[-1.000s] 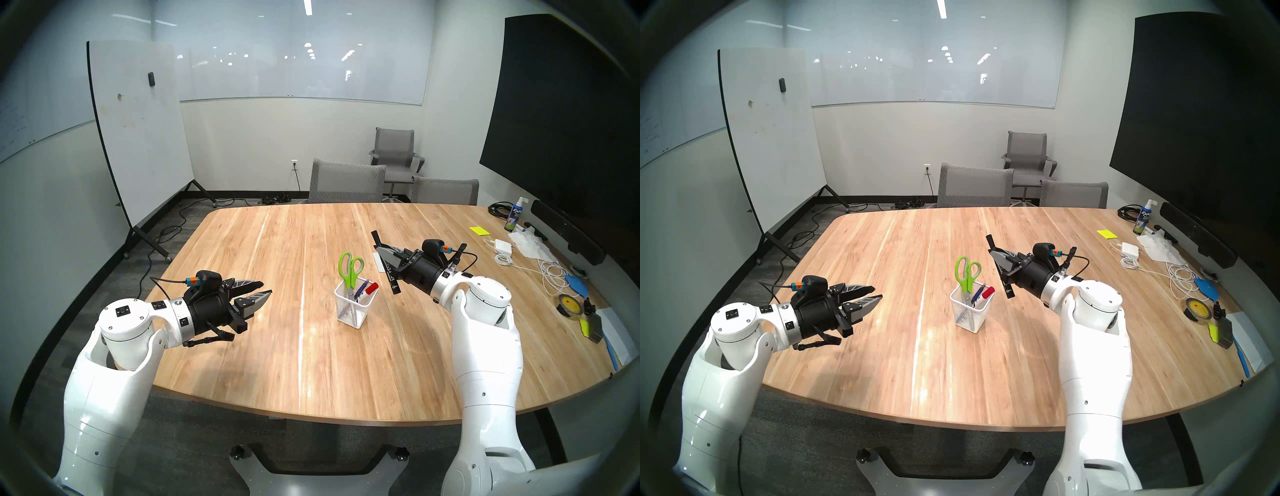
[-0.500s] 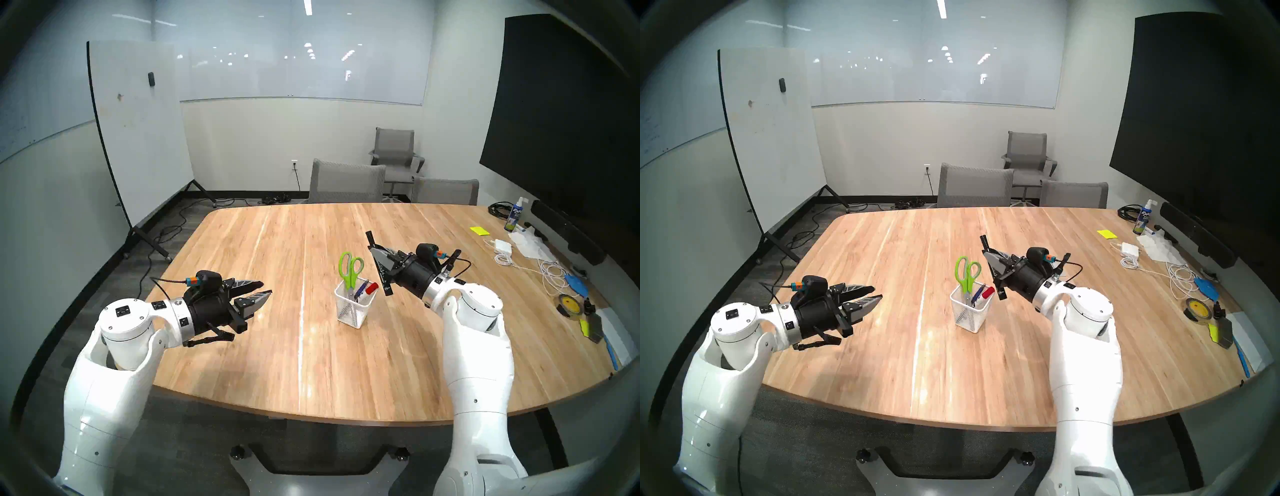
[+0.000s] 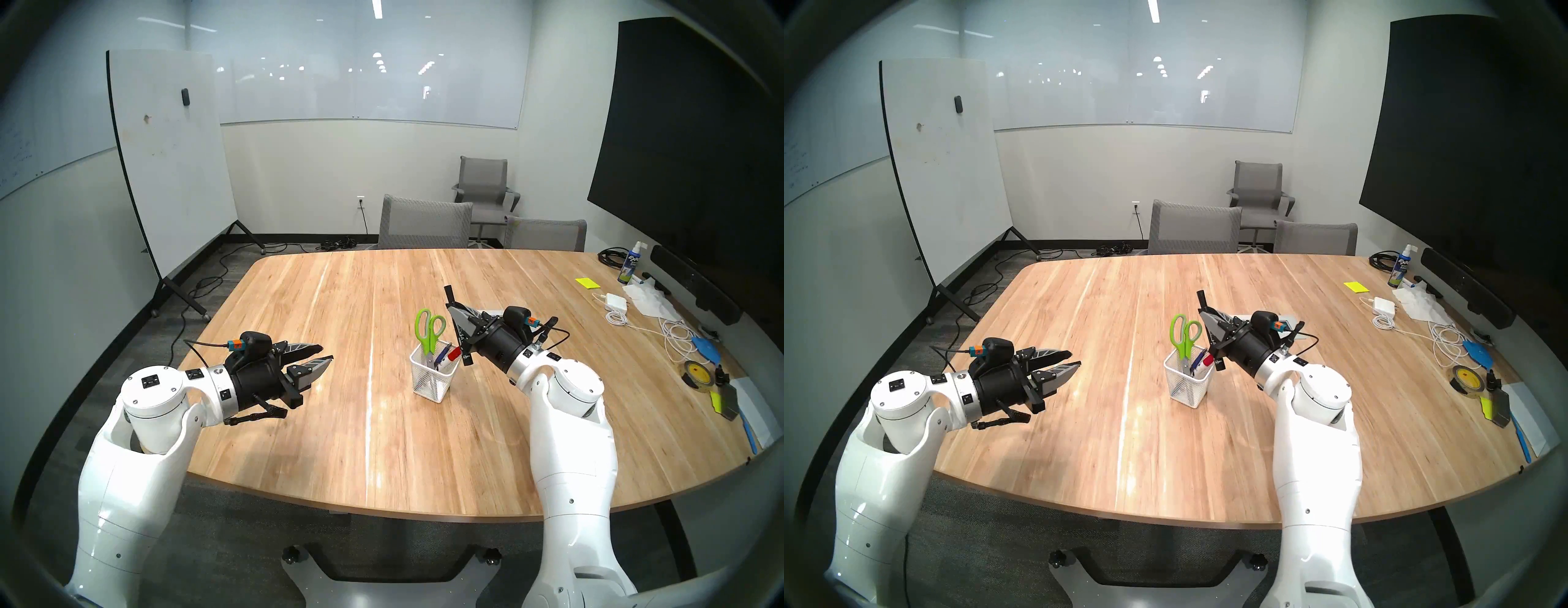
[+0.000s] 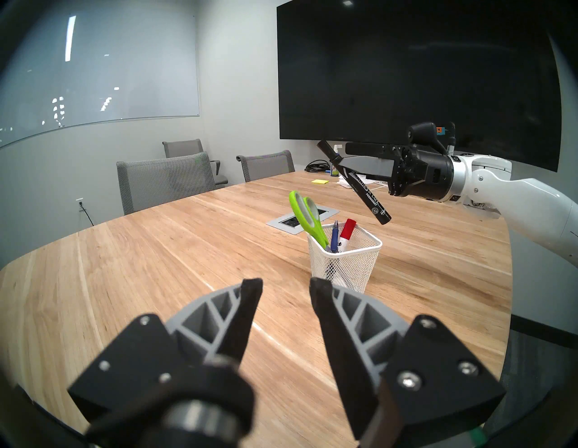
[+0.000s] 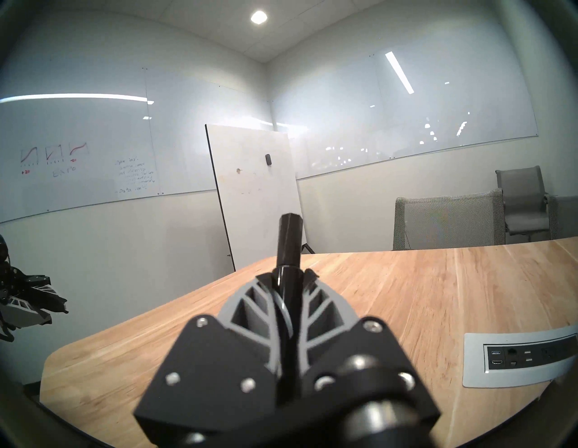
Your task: Place the pen, the marker, and the scissors into the pen holder
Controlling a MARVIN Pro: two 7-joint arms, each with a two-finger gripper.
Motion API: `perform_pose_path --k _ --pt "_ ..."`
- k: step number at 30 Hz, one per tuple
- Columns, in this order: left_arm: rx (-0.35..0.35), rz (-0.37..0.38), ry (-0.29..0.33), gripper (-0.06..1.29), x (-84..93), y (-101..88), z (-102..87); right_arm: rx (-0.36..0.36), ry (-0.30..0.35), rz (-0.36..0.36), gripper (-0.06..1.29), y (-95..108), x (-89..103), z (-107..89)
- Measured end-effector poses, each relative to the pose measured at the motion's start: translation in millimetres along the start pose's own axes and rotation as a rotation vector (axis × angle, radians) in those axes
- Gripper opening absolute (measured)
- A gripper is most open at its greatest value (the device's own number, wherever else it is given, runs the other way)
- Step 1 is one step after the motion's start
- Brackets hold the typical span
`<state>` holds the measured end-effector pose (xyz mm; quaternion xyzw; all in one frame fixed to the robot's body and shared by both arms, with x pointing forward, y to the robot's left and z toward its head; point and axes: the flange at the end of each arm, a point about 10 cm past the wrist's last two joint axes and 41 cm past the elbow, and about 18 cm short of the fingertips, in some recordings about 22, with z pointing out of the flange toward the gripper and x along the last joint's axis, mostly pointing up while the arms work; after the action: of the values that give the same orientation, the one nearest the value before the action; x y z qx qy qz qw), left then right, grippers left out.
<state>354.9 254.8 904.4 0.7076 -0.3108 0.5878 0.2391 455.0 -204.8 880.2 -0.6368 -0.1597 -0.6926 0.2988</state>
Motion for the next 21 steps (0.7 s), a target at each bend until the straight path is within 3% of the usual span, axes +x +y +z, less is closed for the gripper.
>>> perform_pose_path --k 21 --pt "0.000 0.000 0.000 0.56 0.0 0.0 0.0 -0.028 0.100 0.045 0.06 -15 -10.7 -7.5"
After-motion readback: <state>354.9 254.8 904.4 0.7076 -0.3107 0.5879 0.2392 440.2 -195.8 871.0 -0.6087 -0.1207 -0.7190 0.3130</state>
